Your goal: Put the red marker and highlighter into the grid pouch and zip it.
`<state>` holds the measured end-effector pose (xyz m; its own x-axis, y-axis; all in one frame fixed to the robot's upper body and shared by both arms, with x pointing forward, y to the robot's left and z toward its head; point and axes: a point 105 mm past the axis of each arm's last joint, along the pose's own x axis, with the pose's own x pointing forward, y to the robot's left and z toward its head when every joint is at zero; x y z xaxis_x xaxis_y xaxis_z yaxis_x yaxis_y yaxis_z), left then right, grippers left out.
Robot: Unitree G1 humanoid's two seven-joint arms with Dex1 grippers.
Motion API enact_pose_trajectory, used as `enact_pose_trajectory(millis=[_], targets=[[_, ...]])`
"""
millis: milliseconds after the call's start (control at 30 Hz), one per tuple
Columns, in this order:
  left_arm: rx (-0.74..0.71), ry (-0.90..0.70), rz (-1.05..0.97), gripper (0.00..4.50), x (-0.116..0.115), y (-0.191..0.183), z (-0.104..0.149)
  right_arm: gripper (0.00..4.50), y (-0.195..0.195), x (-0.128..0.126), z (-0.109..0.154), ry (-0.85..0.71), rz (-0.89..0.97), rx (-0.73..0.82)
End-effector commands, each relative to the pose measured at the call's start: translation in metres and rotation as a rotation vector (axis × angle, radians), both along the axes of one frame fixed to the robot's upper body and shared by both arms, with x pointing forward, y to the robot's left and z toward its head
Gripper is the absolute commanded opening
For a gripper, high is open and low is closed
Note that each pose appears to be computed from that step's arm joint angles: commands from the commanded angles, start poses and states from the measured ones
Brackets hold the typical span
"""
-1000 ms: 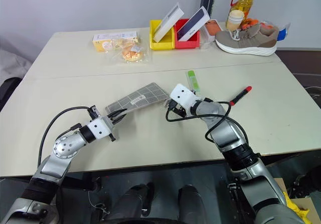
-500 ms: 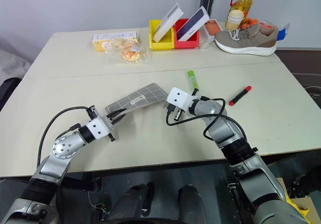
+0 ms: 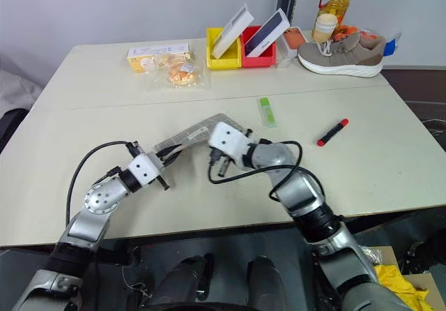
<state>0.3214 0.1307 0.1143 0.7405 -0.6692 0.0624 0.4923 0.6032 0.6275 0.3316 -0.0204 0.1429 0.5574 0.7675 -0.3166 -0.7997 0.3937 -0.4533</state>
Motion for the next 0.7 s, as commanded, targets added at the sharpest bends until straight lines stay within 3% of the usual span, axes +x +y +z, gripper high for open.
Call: enact_pose_trajectory(millis=[33, 233, 433, 567, 700], targets=[[-0.016, -0.021, -0.035, 0.0, 0.0, -0.012, 0.008, 0.04, 0.031, -0.016, 0.023, -0.056, 0.1, 0.047], [-0.039, -0.014, -0.043, 0.0, 0.001, -0.02, 0.009, 0.04, 0.067, -0.035, 0.035, -0.071, 0.227, 0.073], [-0.089, -0.016, 0.0, 0.0, 0.006, -0.016, 0.014, 0.04, 0.059, -0.031, 0.035, -0.063, 0.218, 0.063], [-0.094, -0.015, 0.022, 0.0, 0.007, -0.012, 0.015, 1.27, 0.025, -0.018, 0.029, -0.003, 0.134, 0.042], [-0.097, -0.011, 0.086, 0.0, 0.012, 0.003, 0.014, 3.38, -0.03, 0.014, 0.027, 0.002, -0.131, 0.056]])
